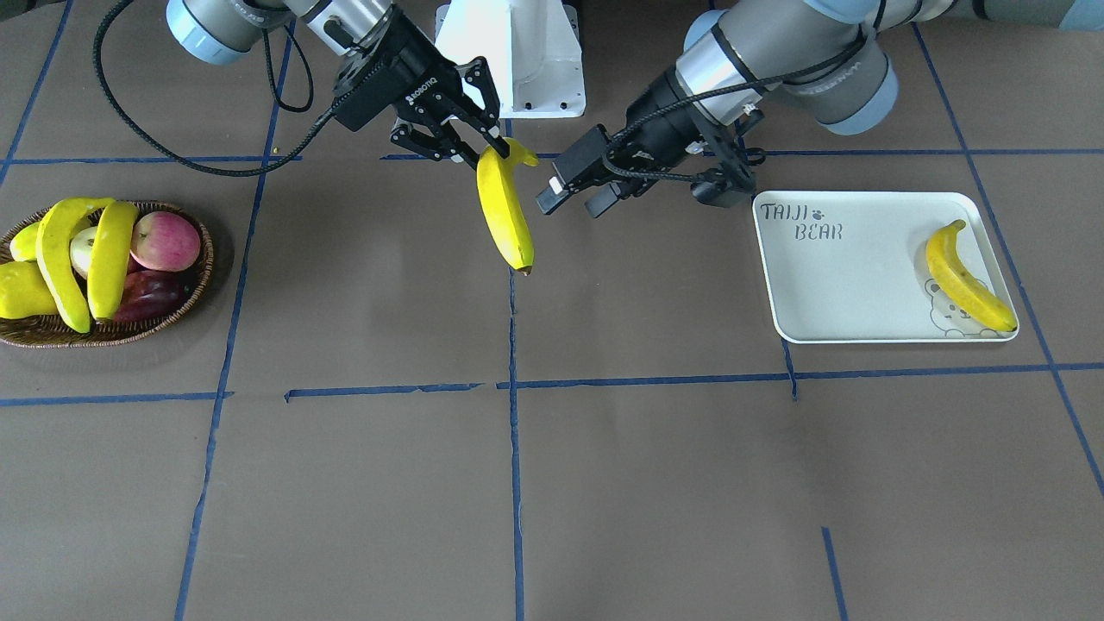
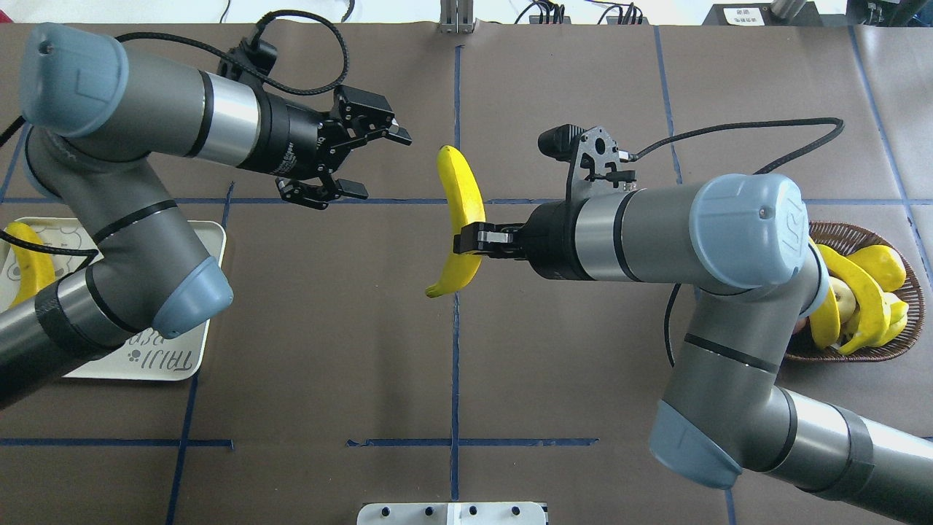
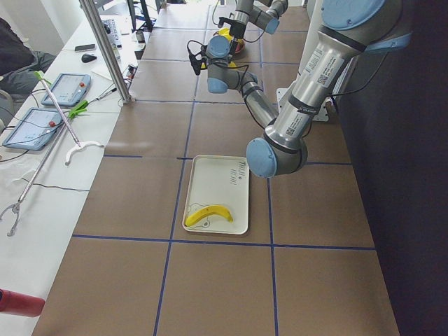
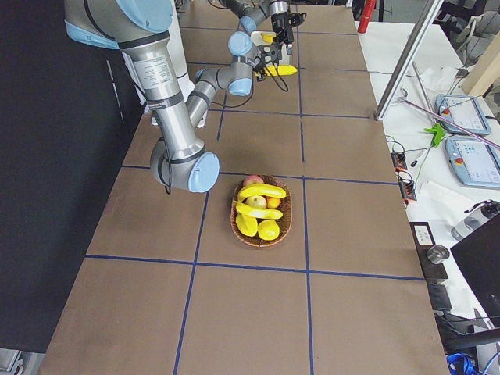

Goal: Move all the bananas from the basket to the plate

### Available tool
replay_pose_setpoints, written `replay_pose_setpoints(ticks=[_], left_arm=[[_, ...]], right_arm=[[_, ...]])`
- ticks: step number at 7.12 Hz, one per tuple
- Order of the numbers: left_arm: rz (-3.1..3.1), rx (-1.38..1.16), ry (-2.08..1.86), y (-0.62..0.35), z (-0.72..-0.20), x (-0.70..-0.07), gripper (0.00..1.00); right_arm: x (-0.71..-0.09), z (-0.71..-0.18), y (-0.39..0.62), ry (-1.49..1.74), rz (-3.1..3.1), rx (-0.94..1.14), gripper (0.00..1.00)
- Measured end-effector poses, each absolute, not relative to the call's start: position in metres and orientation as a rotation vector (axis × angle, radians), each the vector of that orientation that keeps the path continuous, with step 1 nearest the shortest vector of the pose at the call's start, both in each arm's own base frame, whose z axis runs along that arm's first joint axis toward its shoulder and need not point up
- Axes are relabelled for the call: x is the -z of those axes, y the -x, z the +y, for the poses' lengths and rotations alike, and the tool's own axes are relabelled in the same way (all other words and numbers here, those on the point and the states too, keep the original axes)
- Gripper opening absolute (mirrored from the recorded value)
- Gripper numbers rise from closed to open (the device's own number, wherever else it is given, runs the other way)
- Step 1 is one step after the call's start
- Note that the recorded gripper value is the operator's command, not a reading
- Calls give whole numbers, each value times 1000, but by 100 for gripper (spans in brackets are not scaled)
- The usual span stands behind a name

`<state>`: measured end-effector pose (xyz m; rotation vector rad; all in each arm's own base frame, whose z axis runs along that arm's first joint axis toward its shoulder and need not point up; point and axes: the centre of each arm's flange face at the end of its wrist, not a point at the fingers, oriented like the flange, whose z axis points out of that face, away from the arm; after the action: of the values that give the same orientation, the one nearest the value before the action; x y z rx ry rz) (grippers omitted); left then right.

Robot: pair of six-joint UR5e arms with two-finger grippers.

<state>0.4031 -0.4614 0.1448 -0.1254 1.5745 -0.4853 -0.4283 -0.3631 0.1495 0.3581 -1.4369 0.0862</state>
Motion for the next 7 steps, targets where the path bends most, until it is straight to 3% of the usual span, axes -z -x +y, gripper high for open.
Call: replay_pose_setpoints(ticks=[2,3,4,5,6,7], left_arm=[[1583,502,108,-439,-450,-134,89],[1578,509,104,-451,-450,-134,34],[1576,511,103,-456,-449,-134,0],[1582,505,99,-456,-448,-133,0],[1595,495,90,-454,-447,-132,0],[1605,490,82,-451,-447,-132,0]], right_arm=[[-147,-360,429,-360,-1445,-87,1],[-146,-359,427,-362,-1447,-88,1],[-145,-359,427,-362,-1449,-88,1],[-145,-359,427,-362,-1448,-88,9],[-145,-359,427,-362,-1448,-86,91],[-146,-359,426,-362,-1448,-88,100]])
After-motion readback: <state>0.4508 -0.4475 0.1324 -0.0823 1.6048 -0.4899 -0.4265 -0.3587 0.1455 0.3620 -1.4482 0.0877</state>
